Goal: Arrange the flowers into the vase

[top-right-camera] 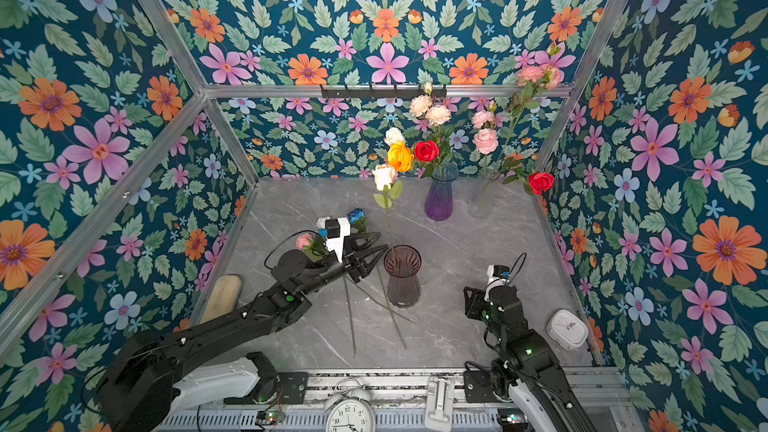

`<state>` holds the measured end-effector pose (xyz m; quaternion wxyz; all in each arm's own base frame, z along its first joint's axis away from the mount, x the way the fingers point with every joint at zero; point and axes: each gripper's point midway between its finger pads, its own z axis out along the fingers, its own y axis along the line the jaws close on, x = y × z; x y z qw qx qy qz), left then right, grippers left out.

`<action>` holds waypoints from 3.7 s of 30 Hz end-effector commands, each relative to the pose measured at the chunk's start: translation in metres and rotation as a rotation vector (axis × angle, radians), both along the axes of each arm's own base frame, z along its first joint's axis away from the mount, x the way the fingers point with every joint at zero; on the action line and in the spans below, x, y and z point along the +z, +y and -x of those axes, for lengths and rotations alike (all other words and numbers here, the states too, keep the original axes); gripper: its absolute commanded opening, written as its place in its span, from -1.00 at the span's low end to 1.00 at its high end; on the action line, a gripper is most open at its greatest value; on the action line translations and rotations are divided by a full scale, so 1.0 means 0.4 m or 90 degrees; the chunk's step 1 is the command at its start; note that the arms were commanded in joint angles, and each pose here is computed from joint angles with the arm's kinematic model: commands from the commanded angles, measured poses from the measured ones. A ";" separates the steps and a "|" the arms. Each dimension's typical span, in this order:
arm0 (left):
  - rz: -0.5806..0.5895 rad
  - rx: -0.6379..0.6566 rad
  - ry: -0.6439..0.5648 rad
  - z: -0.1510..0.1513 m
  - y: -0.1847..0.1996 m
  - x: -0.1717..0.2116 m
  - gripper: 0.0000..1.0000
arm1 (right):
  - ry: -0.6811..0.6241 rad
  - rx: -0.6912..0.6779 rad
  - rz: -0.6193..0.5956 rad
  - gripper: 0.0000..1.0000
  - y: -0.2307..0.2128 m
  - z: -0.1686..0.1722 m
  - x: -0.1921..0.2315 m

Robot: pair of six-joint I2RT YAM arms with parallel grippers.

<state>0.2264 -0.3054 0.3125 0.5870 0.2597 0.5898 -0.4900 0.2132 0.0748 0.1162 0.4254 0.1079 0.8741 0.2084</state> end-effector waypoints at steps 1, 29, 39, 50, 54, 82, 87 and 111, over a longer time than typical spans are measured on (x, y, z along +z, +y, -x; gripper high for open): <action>-0.064 0.066 0.062 -0.021 0.039 -0.075 0.09 | 0.001 0.000 0.004 -0.27 -0.001 0.001 -0.002; -0.325 0.346 0.436 -0.173 0.297 -0.464 0.02 | -0.001 0.001 0.002 -0.27 -0.001 0.002 0.001; -0.405 0.365 0.501 -0.197 0.339 -0.589 -0.01 | -0.010 0.004 -0.001 -0.26 0.000 0.006 0.004; -0.456 0.385 0.534 -0.219 0.358 -0.655 -0.14 | -0.009 0.004 -0.001 -0.26 0.000 0.005 0.005; -0.442 0.369 0.537 -0.227 0.340 -0.652 -0.14 | -0.009 0.004 -0.002 -0.26 0.000 0.005 0.004; -0.505 0.409 0.579 -0.273 0.349 -0.723 -0.78 | -0.007 0.007 -0.001 -0.25 0.003 0.003 0.003; -0.442 0.418 0.544 -0.306 0.330 -0.649 -0.94 | -0.002 0.008 0.001 -0.25 0.004 0.003 0.000; 0.068 0.266 0.173 -0.158 0.299 0.088 -0.91 | -0.004 0.000 0.001 -0.25 -0.002 0.003 0.001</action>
